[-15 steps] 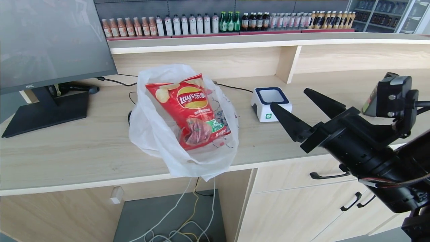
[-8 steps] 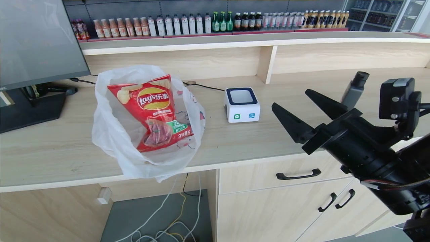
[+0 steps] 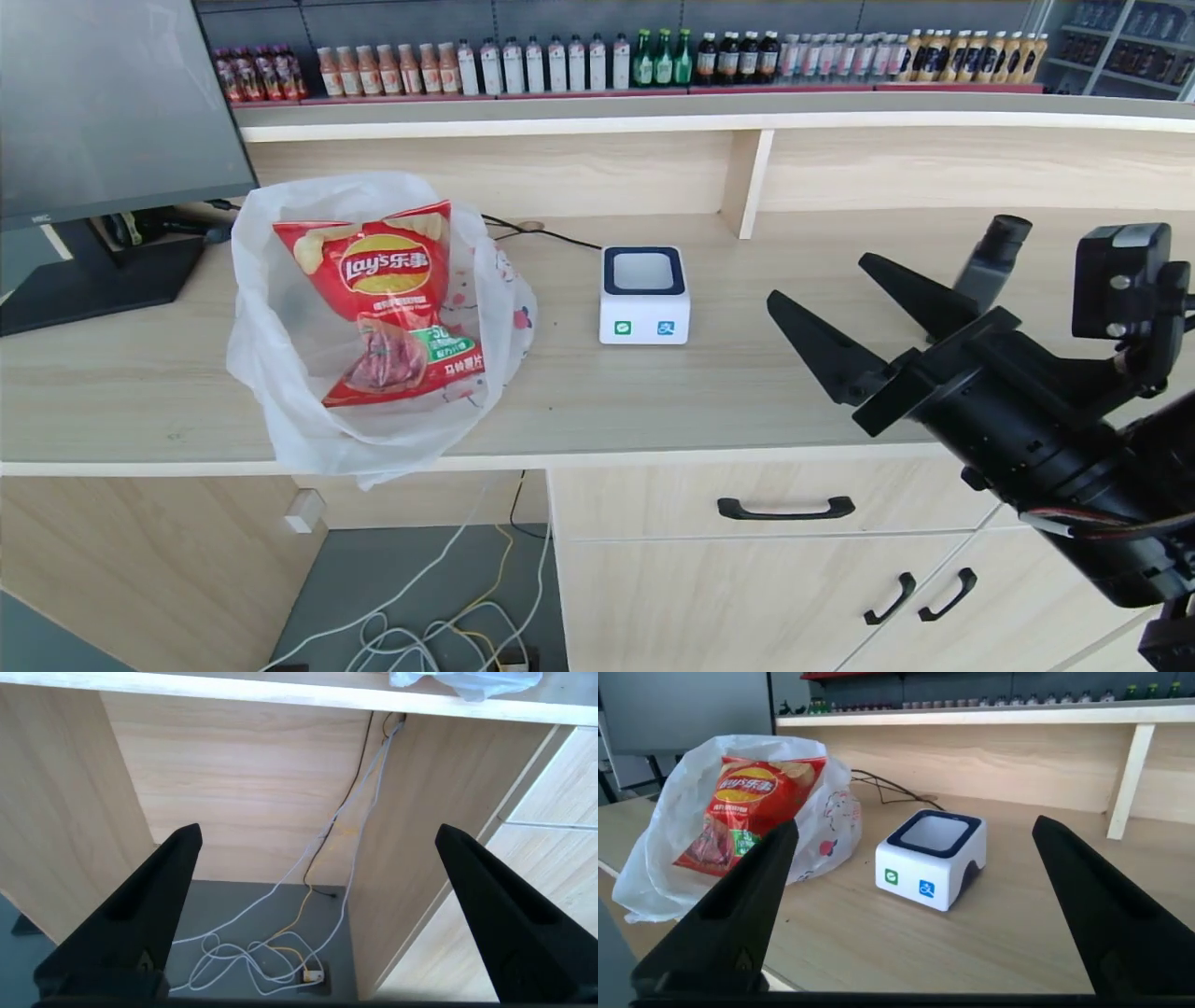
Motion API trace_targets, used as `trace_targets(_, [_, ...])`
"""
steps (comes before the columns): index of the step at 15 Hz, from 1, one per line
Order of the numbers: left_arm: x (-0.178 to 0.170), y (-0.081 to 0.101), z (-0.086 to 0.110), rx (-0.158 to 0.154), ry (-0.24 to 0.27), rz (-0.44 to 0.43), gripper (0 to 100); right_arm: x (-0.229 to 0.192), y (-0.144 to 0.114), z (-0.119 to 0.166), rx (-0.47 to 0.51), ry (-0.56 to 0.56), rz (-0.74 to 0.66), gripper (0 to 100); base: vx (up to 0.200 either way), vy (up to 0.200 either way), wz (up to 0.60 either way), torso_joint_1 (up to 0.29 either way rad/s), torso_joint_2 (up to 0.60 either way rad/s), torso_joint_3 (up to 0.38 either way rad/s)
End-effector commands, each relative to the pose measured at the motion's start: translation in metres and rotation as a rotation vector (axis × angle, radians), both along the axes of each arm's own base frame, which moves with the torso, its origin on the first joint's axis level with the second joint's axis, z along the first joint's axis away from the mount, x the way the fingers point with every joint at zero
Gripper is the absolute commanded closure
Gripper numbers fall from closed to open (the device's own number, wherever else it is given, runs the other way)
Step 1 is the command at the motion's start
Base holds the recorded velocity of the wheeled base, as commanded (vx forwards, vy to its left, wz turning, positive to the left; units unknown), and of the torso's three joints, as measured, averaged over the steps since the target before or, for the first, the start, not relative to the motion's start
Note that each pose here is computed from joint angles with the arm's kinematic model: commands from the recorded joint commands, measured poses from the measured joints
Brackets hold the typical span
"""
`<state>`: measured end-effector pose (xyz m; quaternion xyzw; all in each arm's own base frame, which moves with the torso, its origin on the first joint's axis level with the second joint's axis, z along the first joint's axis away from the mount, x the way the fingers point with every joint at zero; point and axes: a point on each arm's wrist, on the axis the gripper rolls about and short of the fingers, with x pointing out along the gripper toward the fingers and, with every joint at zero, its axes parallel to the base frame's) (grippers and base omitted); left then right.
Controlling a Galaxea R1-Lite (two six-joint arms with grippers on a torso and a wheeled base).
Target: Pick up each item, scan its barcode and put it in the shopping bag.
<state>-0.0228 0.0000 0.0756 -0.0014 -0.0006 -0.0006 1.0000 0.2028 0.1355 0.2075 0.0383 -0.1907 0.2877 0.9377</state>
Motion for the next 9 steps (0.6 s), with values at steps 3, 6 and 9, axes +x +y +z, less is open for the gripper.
trace_targets(3, [0.0000,0.0000,0.0000,0.000,0.000,0.000,0,-0.0004,-0.0003,0.0004,0.000,-0.002,0.000,0,0.000,-0.200,0.00,0.002,0.00,-0.001])
trace_targets(6, [0.0000,0.0000,0.0000,0.000,0.000,0.000,0,0.0001,0.0005,0.0003,0.000,-0.002,0.002,0,0.000,-0.200,0.00,0.004,0.00,0.004])
trace_targets(9, [0.0000,0.0000,0.0000,0.000,0.000,0.000,0,0.0006,0.0008,-0.0019,-0.005,0.006,0.000,0,0.000,-0.200,0.00,0.002,0.00,0.001])
